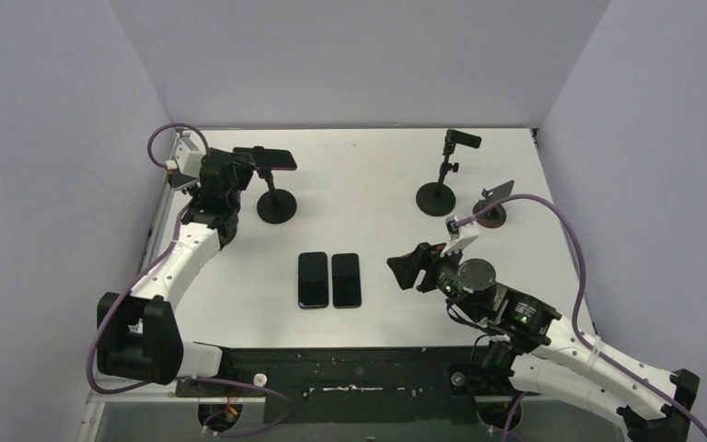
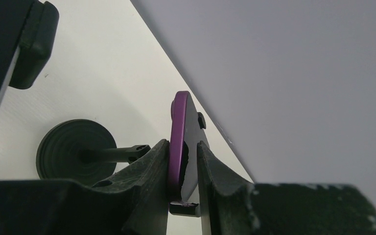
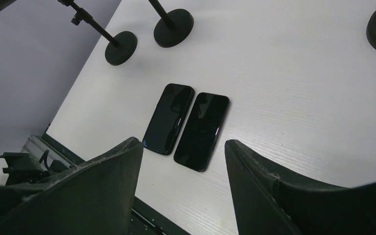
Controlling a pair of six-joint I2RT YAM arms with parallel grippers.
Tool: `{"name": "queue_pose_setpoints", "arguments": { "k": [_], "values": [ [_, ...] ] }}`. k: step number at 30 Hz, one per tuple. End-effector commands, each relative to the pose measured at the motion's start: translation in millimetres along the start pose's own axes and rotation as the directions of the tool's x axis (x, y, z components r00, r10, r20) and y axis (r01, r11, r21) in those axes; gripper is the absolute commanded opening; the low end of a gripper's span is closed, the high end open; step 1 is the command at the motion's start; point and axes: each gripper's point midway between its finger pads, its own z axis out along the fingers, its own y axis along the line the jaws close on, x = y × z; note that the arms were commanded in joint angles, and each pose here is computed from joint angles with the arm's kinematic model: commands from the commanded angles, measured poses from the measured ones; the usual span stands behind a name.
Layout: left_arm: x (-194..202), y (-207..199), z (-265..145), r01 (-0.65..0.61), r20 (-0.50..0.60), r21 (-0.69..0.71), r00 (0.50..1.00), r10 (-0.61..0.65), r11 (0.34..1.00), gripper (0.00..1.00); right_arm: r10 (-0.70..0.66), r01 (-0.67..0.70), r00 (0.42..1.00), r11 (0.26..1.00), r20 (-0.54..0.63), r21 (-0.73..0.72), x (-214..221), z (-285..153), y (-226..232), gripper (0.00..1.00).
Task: Remove the phone from the phone stand
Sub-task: Pick up the phone stand with the phone at the center of the board.
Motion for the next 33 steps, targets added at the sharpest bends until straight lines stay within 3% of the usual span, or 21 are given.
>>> {"name": "queue_pose_setpoints", "arguments": {
  "k": [1, 13, 22, 26, 33],
  "values": [
    [-15, -32, 2, 0.06, 0.021, 0.109, 0.998, -0.062, 0.992, 0.23, 0.02, -0.019, 0.999, 1.0, 0.043, -0.006, -15, -4, 6, 0.63],
    [-3, -26, 8, 0.08, -0.029, 0.12, 0.997, -0.077, 0.99, 0.29, 0.032, -0.032, 0.999, 0.999, 0.04, 0.004, -14, -6, 3, 0.63],
    [-1, -39, 5, 0.108, -0.065, 0.186, 0.993, -0.098, 0.977, 0.12, 0.034, -0.034, 0.998, 0.999, 0.045, 0.007, -15, -7, 2, 0.63],
    [1, -53, 4, 0.121, -0.091, 0.23, 0.991, -0.102, 0.966, 0.0, 0.032, -0.032, 0.998, 0.999, 0.047, 0.007, -19, -8, 4, 0.62],
    [-8, -88, -6, 0.143, -0.117, 0.348, 0.987, -0.109, 0.926, 0.0, 0.02, -0.021, 0.998, 1.0, 0.051, 0.015, -25, -12, 4, 0.62]
  ]
}}
